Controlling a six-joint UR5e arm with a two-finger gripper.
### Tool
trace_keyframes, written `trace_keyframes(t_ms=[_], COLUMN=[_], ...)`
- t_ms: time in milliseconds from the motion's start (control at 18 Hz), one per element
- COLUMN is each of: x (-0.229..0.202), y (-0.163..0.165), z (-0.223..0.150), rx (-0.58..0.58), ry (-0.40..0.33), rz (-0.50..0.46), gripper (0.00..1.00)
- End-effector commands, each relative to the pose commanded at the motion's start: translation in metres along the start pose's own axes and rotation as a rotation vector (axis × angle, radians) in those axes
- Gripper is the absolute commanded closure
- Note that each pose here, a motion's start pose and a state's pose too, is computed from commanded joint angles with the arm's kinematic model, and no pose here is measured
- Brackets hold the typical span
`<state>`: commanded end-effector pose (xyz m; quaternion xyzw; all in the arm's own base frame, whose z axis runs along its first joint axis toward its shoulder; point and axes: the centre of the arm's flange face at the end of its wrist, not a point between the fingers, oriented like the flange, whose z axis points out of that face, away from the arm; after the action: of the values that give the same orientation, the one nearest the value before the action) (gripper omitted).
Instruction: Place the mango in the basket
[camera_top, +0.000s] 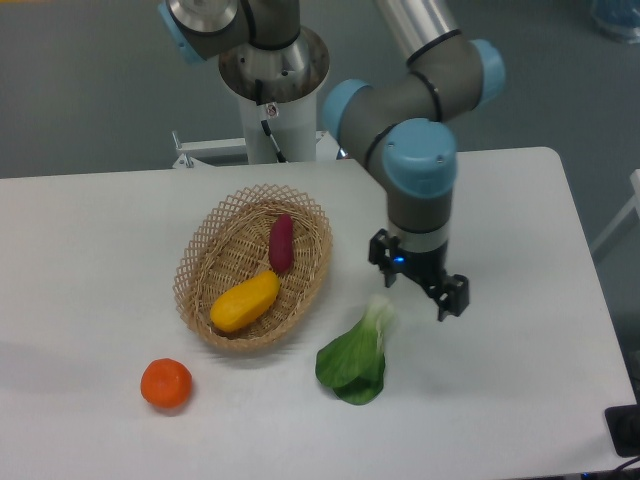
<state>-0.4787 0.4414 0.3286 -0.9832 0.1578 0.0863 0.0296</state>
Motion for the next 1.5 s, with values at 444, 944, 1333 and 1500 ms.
trace_keyframes(t_ms=[444,944,1333,1500], x=[-0.054,-0.068,-0.066,-0.066], y=[0.024,0.059,0.060,0.060], z=[0.011,0.019,0.020,0.020], rx=[-0.005,0.009,0.009,0.009], ry=[-0.002,0.024,0.028,0.030], rz=[-0.032,0.064,0.084,0.084], gripper=[0.00,0.00,0.00,0.00])
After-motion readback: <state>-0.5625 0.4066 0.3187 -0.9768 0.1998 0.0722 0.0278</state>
